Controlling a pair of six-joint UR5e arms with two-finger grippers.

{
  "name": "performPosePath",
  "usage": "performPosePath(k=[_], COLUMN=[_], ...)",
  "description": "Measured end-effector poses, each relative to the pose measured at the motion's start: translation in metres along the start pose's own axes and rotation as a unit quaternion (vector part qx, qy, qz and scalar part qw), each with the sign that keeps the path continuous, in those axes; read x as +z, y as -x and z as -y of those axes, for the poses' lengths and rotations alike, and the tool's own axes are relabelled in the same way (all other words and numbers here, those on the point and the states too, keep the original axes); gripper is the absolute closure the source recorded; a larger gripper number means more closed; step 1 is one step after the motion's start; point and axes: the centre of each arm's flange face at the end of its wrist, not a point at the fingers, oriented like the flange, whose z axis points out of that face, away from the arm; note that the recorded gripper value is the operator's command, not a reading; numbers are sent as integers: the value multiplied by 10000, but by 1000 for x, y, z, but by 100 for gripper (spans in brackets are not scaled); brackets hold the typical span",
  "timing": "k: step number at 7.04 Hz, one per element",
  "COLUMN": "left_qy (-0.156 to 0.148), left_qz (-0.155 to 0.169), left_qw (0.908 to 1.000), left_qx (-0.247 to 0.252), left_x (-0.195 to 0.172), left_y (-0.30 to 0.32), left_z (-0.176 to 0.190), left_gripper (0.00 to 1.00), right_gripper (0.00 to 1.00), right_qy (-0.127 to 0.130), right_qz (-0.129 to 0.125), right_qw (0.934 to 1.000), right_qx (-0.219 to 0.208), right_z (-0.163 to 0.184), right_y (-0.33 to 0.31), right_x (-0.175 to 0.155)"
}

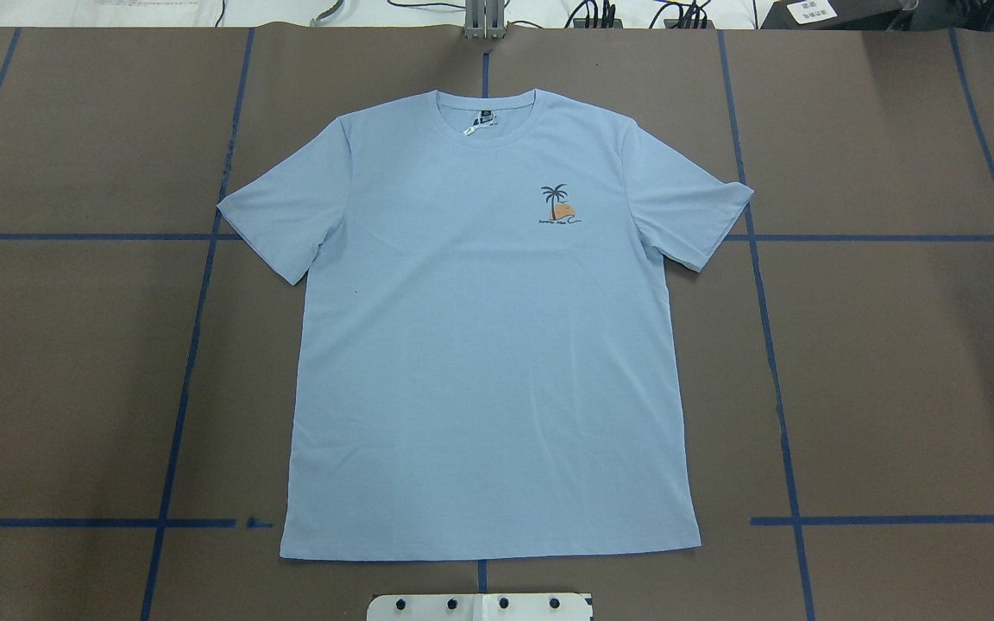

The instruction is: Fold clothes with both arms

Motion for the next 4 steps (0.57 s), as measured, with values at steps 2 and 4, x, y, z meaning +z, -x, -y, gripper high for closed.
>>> performPosePath(k=[2, 4], left_qy=[-69, -345], left_qz=[18, 89], left_qw=[10000, 9989], left_qx=[62, 316], left_x=[-6, -31], left_y=[-5, -22], left_z=[5, 40], left_gripper=[0, 0], right_gripper=[0, 0], right_qy=[-35, -171], right_qz=[-5, 5], right_qw=[10000, 9997], right_qx=[-3, 154], right_z=[5, 33], right_y=[2, 19], right_x=[-3, -14])
